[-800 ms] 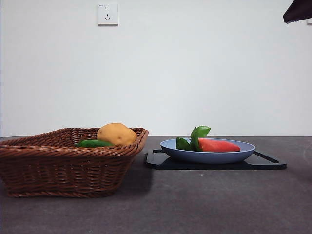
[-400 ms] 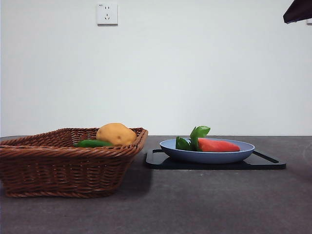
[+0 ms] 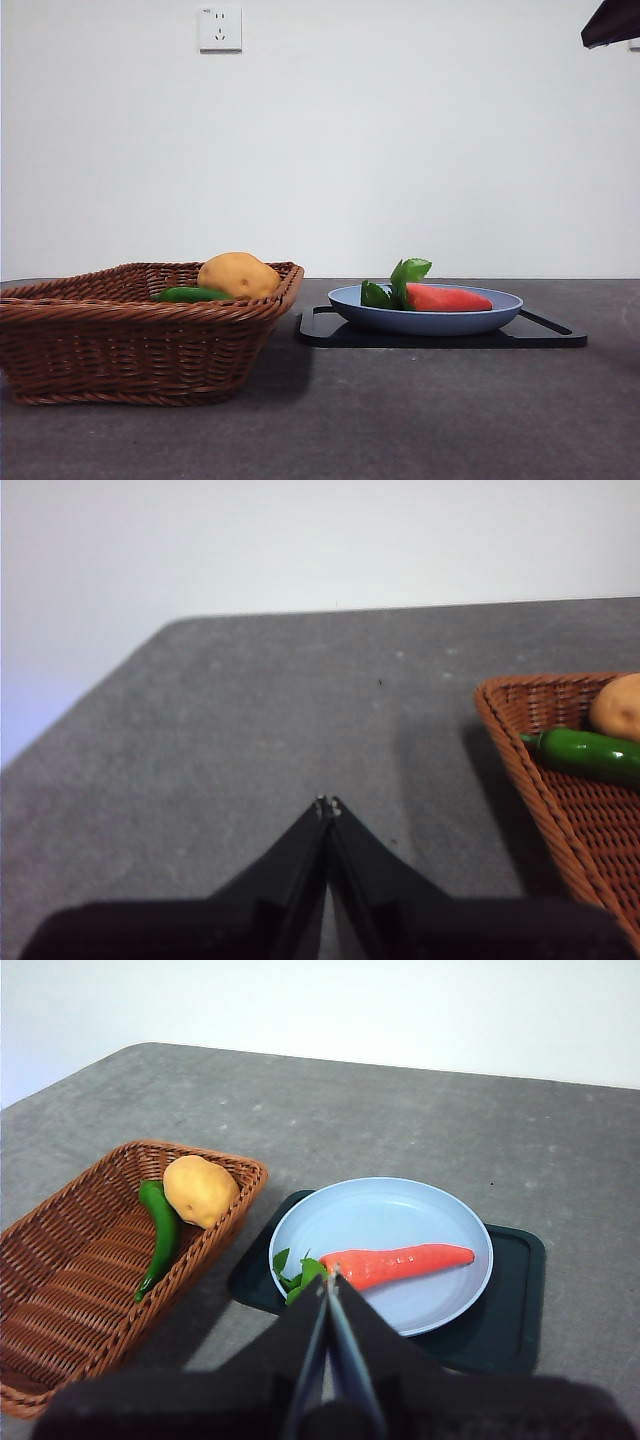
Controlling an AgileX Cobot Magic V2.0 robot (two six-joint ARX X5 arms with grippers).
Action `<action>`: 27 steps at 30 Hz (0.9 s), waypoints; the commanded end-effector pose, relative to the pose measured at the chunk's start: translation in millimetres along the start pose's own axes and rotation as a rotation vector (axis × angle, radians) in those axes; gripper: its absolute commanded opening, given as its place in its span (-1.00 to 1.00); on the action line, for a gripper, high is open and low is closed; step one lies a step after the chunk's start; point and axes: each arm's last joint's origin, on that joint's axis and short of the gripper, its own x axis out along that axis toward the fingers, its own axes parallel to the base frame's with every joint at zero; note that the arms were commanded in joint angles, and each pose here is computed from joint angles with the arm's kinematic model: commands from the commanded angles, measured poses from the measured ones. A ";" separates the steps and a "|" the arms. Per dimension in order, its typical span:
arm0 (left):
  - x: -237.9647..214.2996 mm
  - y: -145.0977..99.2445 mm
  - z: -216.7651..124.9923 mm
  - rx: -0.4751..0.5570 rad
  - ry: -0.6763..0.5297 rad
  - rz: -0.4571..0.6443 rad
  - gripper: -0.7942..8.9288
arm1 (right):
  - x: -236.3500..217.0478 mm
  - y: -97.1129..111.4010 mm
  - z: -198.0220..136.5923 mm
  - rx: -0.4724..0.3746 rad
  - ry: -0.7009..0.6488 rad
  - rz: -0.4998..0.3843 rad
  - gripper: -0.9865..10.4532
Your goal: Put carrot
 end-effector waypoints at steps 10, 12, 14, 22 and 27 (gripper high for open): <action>-2.9 -1.1 -15.4 -0.038 0.085 -0.058 -0.82 | -1.0 0.9 3.6 0.012 -0.019 0.005 -0.82; -4.0 -0.2 -18.6 -0.038 0.115 -0.050 -0.82 | -1.0 0.9 3.6 0.012 -0.019 0.005 -0.82; -4.1 0.8 -17.8 -0.042 0.104 -0.042 -0.82 | -1.0 0.9 3.6 0.012 -0.019 0.005 -0.82; -3.9 5.6 -16.9 -0.070 0.093 0.009 -0.82 | -1.0 0.9 3.6 0.012 -0.019 0.005 -0.82; -3.8 5.9 -16.7 -0.071 0.091 0.011 -0.82 | -1.0 0.9 3.6 0.012 -0.019 0.005 -0.82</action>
